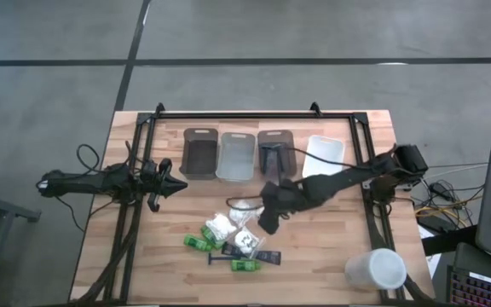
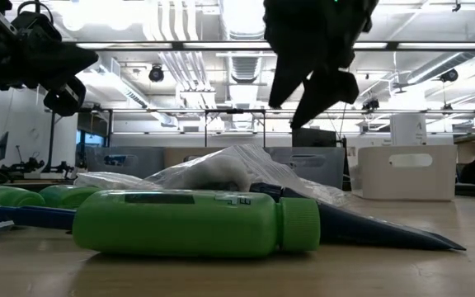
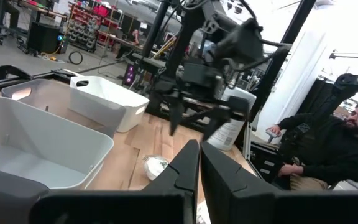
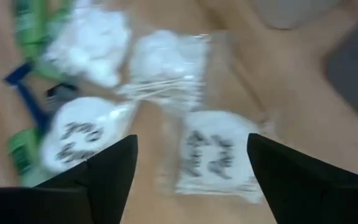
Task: Pick & Place Travel size toiletries
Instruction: Put the blue shaving cream into the white bin
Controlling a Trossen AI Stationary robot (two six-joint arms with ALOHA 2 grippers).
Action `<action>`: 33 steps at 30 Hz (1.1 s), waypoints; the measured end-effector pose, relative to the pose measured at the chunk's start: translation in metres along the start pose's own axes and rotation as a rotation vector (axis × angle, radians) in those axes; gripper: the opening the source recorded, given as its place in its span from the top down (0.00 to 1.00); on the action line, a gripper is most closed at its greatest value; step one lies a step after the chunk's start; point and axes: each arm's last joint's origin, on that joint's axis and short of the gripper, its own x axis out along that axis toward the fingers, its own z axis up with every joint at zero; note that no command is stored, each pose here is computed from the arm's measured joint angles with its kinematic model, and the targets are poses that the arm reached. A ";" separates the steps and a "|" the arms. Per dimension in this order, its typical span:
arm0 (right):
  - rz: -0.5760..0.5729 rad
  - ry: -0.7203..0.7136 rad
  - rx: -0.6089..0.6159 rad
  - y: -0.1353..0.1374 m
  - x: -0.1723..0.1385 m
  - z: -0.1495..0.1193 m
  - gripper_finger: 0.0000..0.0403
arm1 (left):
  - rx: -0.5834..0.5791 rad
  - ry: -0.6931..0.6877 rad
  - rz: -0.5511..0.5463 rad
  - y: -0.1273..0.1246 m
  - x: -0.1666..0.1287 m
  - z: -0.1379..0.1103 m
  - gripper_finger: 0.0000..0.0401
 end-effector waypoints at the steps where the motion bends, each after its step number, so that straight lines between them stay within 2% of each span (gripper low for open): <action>1: 0.014 -0.004 -0.008 0.004 -0.001 -0.002 0.29 | 0.000 0.000 0.000 0.000 0.000 0.000 0.95; 6: 0.038 0.001 -0.026 0.014 -0.003 -0.012 0.34 | 0.000 0.000 0.000 0.000 0.000 0.000 0.95; 9: 0.053 0.008 0.048 0.020 -0.005 -0.019 0.37 | 0.000 0.000 0.000 0.000 0.000 0.000 0.95; 12: 0.073 0.019 0.176 0.027 -0.007 -0.026 0.41 | 0.000 0.000 0.000 0.000 0.000 0.000 0.95; 14: 0.093 0.020 0.195 0.032 -0.009 -0.030 0.41 | 0.000 0.000 0.000 0.000 0.000 0.000 0.95; 20: 0.152 0.022 0.101 0.048 -0.007 -0.046 0.39 | 0.000 0.000 0.000 0.000 0.000 0.000 0.95; 24: 0.199 0.129 0.041 0.058 0.009 -0.062 0.39 | 0.000 0.000 0.000 0.000 0.000 0.000 0.95; 29: 0.183 0.243 0.019 0.072 0.038 -0.082 0.43 | 0.000 0.003 0.002 0.000 0.000 0.000 0.95; 33: 0.167 0.254 -0.090 0.088 0.048 -0.084 0.45 | 0.000 0.007 0.005 0.000 0.000 -0.001 0.95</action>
